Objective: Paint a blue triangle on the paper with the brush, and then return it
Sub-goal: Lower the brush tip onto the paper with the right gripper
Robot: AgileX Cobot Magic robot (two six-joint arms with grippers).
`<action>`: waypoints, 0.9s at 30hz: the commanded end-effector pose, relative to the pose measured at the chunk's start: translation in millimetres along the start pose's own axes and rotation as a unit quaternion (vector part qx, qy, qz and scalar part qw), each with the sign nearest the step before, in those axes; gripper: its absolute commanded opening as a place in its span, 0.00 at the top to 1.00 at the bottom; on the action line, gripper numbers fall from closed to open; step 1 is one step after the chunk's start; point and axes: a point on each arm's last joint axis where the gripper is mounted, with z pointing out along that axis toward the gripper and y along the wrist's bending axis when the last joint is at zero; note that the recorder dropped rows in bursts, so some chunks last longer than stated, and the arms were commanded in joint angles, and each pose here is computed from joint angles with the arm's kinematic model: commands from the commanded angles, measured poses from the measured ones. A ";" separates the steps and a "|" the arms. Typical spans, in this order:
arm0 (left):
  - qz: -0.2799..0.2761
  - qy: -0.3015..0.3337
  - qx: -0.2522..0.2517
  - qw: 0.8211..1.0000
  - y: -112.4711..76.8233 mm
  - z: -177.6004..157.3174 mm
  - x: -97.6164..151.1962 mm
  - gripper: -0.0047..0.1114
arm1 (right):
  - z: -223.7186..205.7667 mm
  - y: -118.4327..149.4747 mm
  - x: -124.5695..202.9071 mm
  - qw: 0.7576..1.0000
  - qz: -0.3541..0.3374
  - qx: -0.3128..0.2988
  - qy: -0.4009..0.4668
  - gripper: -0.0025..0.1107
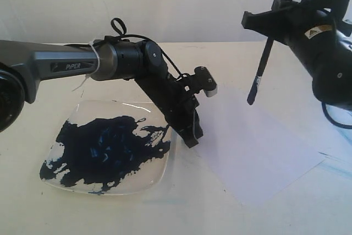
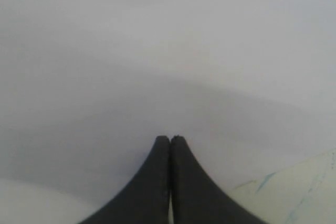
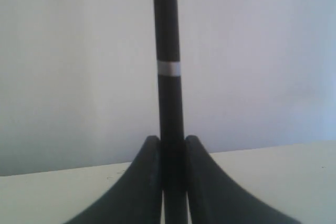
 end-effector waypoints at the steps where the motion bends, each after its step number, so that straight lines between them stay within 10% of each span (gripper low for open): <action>1: -0.005 -0.001 0.009 1.000 -2.5 1.6 -1.0 0.96 | -0.3 16.6 2.6 0.999 0.002 -0.032 -0.004 0.98; 27: -0.005 -0.001 0.009 1.000 -2.5 1.6 -1.0 0.96 | 23.1 7.7 49.2 0.997 0.061 0.027 -0.026 0.98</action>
